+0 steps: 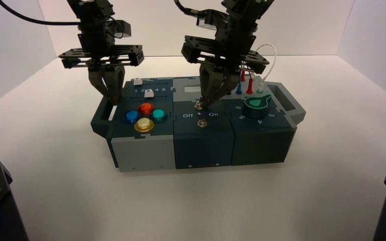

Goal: Flip the top switch off with the right gripper.

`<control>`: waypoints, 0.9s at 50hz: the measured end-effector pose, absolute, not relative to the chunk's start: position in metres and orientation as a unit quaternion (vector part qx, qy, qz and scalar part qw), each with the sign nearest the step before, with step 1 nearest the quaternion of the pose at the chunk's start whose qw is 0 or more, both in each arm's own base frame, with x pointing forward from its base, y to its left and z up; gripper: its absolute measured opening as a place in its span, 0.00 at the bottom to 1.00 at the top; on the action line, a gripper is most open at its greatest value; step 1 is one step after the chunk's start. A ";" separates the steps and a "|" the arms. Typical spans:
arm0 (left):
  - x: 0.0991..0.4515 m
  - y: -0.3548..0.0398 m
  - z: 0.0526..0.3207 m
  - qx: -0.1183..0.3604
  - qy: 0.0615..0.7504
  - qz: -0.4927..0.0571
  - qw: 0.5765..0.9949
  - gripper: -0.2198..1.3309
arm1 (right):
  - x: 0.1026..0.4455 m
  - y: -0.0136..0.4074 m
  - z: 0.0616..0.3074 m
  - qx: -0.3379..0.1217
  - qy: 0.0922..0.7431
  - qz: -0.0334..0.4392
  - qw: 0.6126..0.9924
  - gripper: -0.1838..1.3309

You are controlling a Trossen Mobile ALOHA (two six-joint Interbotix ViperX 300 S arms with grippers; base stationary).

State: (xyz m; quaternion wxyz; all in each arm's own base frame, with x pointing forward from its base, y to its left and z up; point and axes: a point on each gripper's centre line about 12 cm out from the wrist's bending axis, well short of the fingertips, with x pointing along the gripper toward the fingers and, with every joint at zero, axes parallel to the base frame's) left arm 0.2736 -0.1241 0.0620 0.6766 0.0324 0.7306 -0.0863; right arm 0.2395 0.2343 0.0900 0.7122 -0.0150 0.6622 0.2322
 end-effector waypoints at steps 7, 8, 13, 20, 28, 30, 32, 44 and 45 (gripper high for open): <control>0.274 -0.124 0.062 0.032 0.731 -0.086 0.677 0.04 | 0.239 0.235 0.090 -0.015 0.663 0.232 0.711 0.02; 0.274 -0.124 0.062 0.032 0.730 -0.087 0.677 0.03 | 0.239 0.235 0.090 -0.015 0.663 0.233 0.711 0.03; 0.274 -0.124 0.062 0.032 0.730 -0.087 0.677 0.04 | 0.239 0.236 0.091 -0.016 0.663 0.233 0.711 0.02; 0.274 -0.124 0.062 0.032 0.731 -0.086 0.677 0.04 | 0.239 0.237 0.091 -0.014 0.664 0.232 0.710 0.02; 0.274 -0.124 0.062 0.033 0.730 -0.086 0.677 0.03 | 0.240 0.238 0.093 -0.012 0.668 0.231 0.708 0.02; 0.274 -0.124 0.062 0.033 0.730 -0.086 0.677 0.03 | 0.240 0.239 0.093 -0.012 0.669 0.231 0.707 0.02; 0.274 -0.124 0.062 0.033 0.730 -0.086 0.677 0.03 | 0.241 0.240 0.093 -0.011 0.671 0.230 0.705 0.02; 0.274 -0.123 0.061 0.034 0.731 -0.086 0.676 0.03 | 0.244 0.245 0.092 -0.010 0.679 0.228 0.698 0.02; 0.274 -0.124 0.061 0.035 0.731 -0.086 0.676 0.04 | 0.245 0.245 0.093 -0.010 0.679 0.228 0.698 0.02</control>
